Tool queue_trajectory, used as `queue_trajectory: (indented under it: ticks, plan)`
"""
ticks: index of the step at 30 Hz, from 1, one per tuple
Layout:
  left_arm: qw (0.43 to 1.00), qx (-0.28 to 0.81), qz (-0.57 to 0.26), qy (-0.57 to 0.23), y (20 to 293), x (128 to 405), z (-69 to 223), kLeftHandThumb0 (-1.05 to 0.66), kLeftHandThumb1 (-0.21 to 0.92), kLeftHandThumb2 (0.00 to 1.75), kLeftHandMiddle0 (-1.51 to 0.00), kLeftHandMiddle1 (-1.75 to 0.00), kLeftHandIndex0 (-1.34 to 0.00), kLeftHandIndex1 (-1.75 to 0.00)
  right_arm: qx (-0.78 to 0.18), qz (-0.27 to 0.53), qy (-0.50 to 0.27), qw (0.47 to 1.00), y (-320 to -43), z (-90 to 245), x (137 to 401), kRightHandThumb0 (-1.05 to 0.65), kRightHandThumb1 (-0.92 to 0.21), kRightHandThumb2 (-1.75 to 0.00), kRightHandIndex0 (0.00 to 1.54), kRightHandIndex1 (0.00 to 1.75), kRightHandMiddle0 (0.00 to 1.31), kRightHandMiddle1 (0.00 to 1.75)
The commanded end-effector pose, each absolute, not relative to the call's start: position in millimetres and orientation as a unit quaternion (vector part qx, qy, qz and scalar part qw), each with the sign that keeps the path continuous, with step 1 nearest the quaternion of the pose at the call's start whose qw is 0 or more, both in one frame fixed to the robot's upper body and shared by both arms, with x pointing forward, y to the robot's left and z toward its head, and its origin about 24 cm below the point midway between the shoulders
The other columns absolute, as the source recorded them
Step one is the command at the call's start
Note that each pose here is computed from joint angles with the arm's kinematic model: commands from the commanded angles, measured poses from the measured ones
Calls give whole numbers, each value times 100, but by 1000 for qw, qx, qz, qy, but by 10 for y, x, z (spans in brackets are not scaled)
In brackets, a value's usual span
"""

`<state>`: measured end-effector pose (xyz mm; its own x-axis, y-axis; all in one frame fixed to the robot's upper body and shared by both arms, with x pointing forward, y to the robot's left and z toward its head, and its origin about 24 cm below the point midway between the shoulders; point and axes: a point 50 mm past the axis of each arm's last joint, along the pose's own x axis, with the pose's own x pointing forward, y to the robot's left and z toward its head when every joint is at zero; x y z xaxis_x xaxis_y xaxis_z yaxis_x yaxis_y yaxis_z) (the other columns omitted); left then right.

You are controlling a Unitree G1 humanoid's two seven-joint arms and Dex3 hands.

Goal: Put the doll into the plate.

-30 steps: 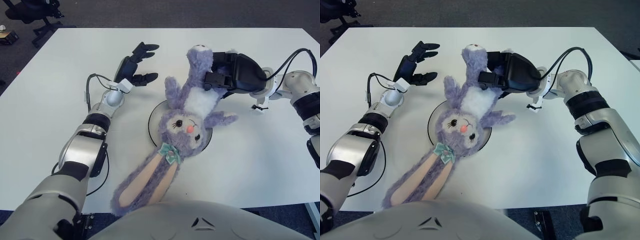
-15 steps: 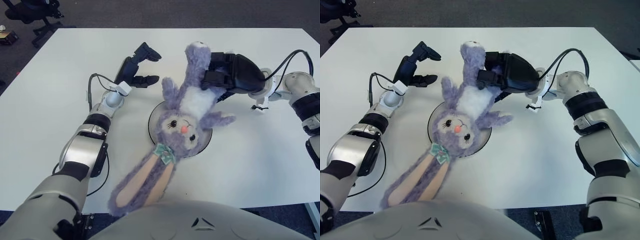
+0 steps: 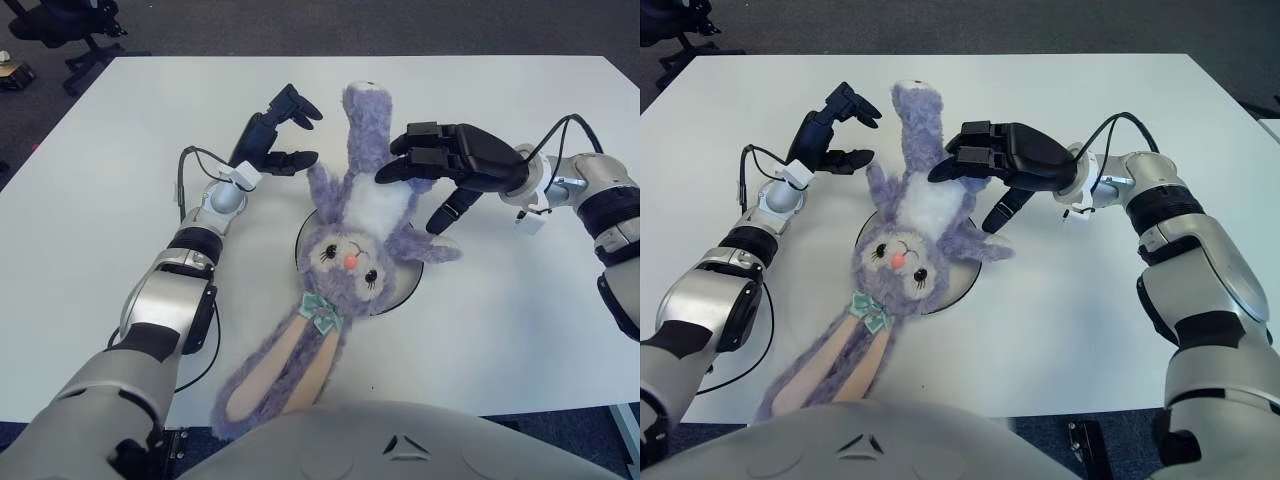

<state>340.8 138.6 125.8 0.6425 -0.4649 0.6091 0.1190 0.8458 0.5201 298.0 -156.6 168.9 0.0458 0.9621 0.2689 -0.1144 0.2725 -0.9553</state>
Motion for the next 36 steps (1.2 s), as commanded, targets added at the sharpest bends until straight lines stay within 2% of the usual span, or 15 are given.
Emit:
queue_trajectory:
  ticks: [1,11,19,36]
  plan:
    - [879,218,-161,-392,1392,3426,1300,0,92,35,-45,-144,-23,-153,-407,451,-520,601,-1563,1710,2989,-45,-92,-13,13,0,26,6]
    - [880,216,-162,-391,1394,3428,1300,0,92,36,-44,-145,-23,-153,-405,451,-511,609,-1555,1722,2983,-45,-92,-15,6,0,24,3]
    - [882,218,-159,-387,1391,3435,1294,0,92,36,-44,-146,-23,-152,-401,410,-518,635,-1569,1775,2996,-43,-92,-20,1,0,20,1]
    - [884,221,-155,-382,1399,3443,1284,0,92,36,-43,-147,-23,-152,-414,384,-526,636,-1589,1806,2976,-41,-92,-25,0,0,17,0]
